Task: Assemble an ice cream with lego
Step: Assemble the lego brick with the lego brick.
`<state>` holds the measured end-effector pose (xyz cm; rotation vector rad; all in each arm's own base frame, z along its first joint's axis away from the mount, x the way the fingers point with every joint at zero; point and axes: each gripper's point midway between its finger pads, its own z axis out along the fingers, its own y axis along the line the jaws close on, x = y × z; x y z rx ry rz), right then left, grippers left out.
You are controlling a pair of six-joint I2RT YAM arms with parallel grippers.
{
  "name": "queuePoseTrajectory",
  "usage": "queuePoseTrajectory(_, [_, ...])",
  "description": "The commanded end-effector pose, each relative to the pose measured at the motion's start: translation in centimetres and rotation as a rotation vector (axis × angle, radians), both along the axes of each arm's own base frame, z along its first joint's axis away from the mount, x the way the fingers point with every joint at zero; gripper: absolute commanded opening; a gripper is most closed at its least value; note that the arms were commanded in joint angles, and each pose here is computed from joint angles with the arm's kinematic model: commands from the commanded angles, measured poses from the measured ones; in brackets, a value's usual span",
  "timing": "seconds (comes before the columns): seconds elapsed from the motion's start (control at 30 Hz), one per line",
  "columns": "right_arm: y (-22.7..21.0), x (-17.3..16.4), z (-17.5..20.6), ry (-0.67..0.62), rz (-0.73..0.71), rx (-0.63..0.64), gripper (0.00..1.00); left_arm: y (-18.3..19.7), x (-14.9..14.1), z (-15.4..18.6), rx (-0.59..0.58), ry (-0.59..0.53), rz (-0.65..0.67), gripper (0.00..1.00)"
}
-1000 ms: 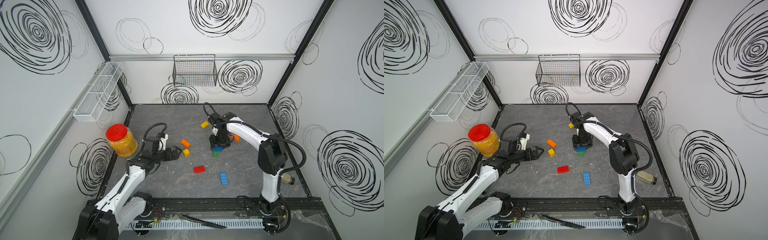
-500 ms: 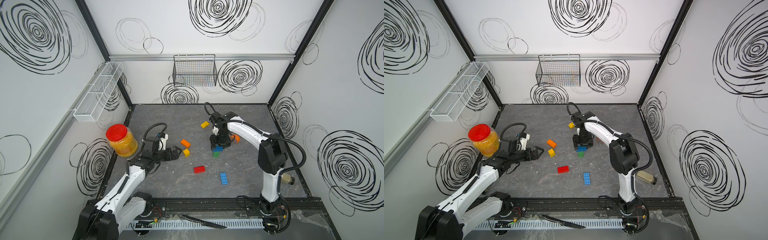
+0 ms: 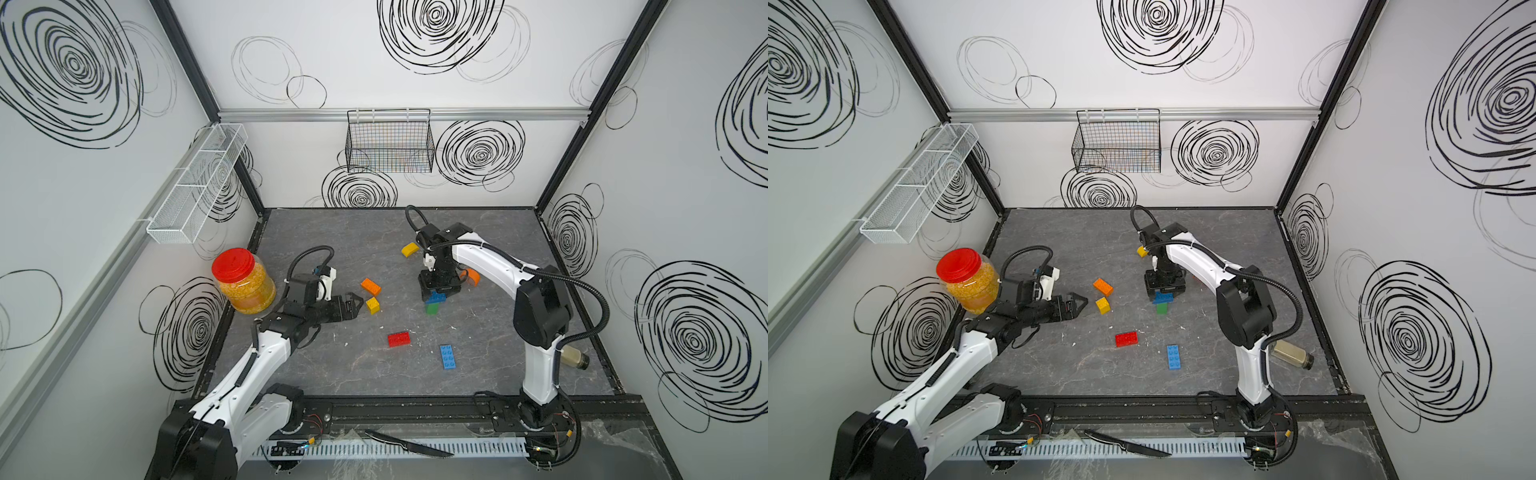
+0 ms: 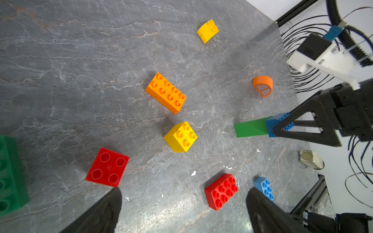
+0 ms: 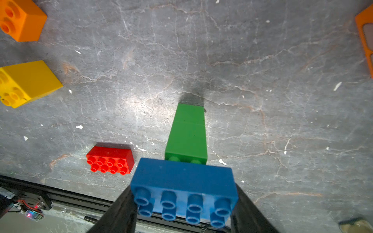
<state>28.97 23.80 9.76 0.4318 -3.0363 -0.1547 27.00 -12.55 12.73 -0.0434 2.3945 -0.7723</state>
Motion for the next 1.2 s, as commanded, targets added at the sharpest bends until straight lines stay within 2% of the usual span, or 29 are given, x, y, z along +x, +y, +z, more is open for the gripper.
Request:
queuePoseTrajectory(0.0, [-1.4,-1.8,-4.2,0.122,0.036,-0.077,0.38,-0.2,0.1,0.4,-0.007,-0.015,-0.006,0.99])
queuePoseTrajectory(0.37, [-1.9,-1.8,-4.5,0.12,0.042,-0.115,0.37,-0.1,0.1,0.4,-0.004,-0.016,-0.002,0.99])
queuePoseTrajectory(0.5, [-2.2,-1.6,-4.4,0.117,-0.02,-0.138,0.38,-0.1,0.1,0.4,-0.004,-0.016,-0.003,0.99])
queuePoseTrajectory(0.8, [-1.2,-1.4,-4.3,0.105,-0.153,-0.104,0.38,-0.1,0.1,0.4,-0.003,-0.018,-0.002,0.99])
queuePoseTrajectory(0.97, [-1.1,-1.7,-5.2,0.123,-0.141,-0.096,0.38,-0.1,0.1,0.5,-0.005,-0.022,-0.003,0.99])
queuePoseTrajectory(1.17, [-1.9,-1.6,-5.3,0.114,-0.027,-0.145,0.36,-0.1,0.1,0.6,-0.006,-0.026,-0.004,0.99])
